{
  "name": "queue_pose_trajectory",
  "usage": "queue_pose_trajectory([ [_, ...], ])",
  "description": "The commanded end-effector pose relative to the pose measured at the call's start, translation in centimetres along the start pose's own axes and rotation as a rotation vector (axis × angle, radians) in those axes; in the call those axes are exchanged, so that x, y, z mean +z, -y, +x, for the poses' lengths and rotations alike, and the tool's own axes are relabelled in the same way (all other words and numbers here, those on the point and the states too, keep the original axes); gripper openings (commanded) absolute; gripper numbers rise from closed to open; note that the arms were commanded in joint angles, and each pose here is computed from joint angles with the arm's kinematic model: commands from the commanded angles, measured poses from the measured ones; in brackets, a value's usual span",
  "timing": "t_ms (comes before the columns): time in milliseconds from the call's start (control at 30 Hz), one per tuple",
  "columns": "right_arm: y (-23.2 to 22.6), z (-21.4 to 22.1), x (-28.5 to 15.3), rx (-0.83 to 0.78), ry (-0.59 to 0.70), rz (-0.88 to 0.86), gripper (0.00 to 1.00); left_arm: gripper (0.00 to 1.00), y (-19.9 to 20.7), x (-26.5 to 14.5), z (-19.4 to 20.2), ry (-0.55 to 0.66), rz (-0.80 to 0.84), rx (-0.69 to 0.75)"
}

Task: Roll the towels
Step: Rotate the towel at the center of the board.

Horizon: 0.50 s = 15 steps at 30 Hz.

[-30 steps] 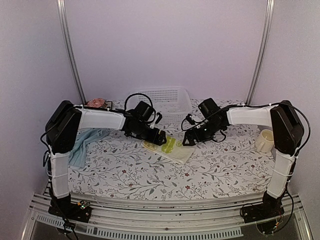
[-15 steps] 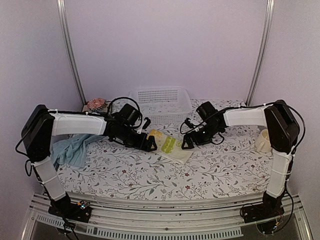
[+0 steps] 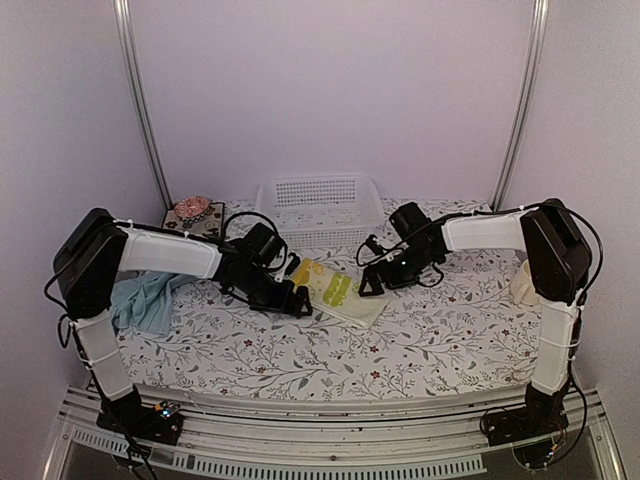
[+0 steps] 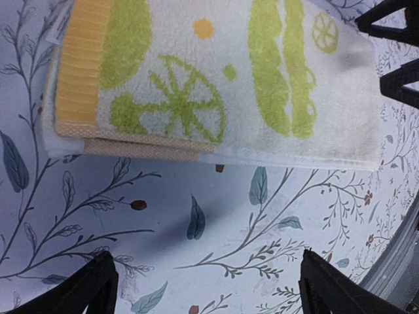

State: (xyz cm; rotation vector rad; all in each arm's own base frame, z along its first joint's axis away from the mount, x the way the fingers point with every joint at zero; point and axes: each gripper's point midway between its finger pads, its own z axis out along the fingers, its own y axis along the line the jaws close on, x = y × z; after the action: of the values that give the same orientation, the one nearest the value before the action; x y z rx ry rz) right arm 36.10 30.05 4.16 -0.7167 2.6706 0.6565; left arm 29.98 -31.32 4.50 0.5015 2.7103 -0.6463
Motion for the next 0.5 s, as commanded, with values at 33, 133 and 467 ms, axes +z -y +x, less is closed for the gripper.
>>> queue_pose_trajectory([
  [33, -0.5, -0.6, 0.4, 0.012, 0.008, -0.043, 0.99, 0.97, 0.7, 1.8, -0.7, 0.008, 0.045, -0.008],
  [133, -0.3, 0.0, 0.7, 0.017, -0.004, -0.043, 0.99, 0.97, 0.6, 2.5, -1.3, 0.02, 0.053, -0.006],
  [467, -1.0, 1.8, 0.8, 0.018, -0.032, -0.065, 0.99, 0.97, 0.2, 4.6, -2.7, 0.047, 0.098, -0.027],
])
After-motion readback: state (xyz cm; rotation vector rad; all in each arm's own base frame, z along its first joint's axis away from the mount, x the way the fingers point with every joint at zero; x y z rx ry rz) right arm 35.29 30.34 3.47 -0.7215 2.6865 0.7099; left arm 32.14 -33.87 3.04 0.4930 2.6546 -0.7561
